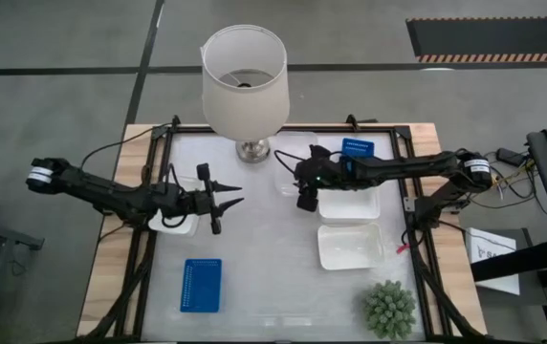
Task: Stack baskets by color
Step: Stack the top right white bin on the top left white bin
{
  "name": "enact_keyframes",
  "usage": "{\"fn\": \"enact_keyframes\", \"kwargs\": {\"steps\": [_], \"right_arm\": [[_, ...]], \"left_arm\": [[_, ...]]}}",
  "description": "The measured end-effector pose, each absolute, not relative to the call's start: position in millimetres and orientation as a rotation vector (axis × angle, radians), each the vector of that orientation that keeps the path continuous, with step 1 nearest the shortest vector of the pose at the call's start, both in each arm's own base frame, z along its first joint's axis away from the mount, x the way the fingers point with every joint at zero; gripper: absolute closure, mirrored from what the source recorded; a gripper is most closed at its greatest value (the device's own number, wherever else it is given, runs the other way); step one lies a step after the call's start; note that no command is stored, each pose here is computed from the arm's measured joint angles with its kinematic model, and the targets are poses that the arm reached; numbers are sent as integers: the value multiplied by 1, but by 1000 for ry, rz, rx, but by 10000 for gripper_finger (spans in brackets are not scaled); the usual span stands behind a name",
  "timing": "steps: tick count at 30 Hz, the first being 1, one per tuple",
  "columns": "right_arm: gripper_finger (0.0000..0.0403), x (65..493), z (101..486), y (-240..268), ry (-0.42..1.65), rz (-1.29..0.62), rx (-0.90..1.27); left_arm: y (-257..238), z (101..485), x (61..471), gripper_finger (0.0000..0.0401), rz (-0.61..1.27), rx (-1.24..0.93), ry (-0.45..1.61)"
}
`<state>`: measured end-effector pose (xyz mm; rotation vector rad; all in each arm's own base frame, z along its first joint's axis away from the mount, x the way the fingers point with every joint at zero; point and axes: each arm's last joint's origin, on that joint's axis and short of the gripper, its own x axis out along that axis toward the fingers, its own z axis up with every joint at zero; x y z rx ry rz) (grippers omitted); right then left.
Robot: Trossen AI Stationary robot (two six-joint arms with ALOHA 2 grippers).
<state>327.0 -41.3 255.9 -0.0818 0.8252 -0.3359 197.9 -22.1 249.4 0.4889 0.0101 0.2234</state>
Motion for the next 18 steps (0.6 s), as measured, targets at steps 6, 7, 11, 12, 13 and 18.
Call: {"fn": "enact_keyframes", "kwargs": {"steps": [6, 7, 11, 12, 13, 18], "right_arm": [[225, 332, 257, -42, 764, -339, -77], [232, 333, 252, -42, 754, -340, -77], [264, 333, 229, -42, 741, -341, -85], [272, 332, 227, -42, 731, -344, -87], [280, 333, 228, -42, 706, -346, -88], [314, 327, 247, -32, 613, -308, -154]], "left_arm": [[-22, 249, 198, 292, 224, 489, 11], [-22, 249, 198, 292, 224, 489, 11], [-22, 249, 198, 292, 223, 489, 12], [-22, 249, 198, 292, 223, 482, 11], [-22, 249, 198, 292, 223, 467, 10], [-20, 246, 199, 292, 283, 410, 35]]}}
